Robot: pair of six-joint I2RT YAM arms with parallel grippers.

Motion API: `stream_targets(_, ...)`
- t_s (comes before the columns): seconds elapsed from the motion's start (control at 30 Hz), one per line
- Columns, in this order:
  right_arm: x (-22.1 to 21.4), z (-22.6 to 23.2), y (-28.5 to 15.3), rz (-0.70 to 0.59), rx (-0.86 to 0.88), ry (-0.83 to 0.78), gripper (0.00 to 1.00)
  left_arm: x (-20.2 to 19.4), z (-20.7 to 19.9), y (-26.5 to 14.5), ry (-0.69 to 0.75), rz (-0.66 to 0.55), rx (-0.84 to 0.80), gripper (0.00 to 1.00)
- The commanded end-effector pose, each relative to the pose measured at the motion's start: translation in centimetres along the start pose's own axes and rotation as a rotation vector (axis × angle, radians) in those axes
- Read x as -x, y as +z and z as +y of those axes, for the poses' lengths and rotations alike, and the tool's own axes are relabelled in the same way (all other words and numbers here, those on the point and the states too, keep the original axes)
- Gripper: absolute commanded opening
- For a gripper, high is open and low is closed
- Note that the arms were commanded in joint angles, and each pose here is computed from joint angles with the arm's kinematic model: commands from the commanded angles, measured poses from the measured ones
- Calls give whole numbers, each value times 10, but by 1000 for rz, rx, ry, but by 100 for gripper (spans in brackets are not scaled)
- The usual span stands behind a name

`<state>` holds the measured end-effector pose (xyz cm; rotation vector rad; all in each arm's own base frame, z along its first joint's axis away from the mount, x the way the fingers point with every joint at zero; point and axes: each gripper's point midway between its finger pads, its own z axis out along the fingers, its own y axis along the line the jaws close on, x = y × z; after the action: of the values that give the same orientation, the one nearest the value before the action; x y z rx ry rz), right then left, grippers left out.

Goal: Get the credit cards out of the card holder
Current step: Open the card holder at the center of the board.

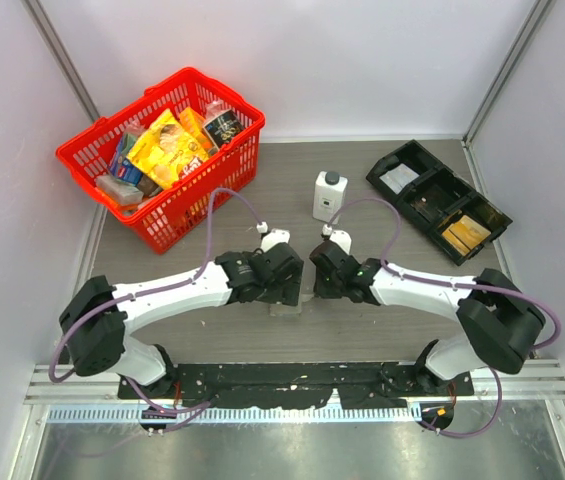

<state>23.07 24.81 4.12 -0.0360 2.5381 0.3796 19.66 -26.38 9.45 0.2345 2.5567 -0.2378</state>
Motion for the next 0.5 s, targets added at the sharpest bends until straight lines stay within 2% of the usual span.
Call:
stream_targets(0.0, -5, -8, -11, -17, 11, 71, 23, 6, -7, -3, 56, -22, 25, 94)
stream_targets(0.47, -15, -6, -10, -35, 245, 293, 23, -1, -29, 3, 113, 30, 21, 94)
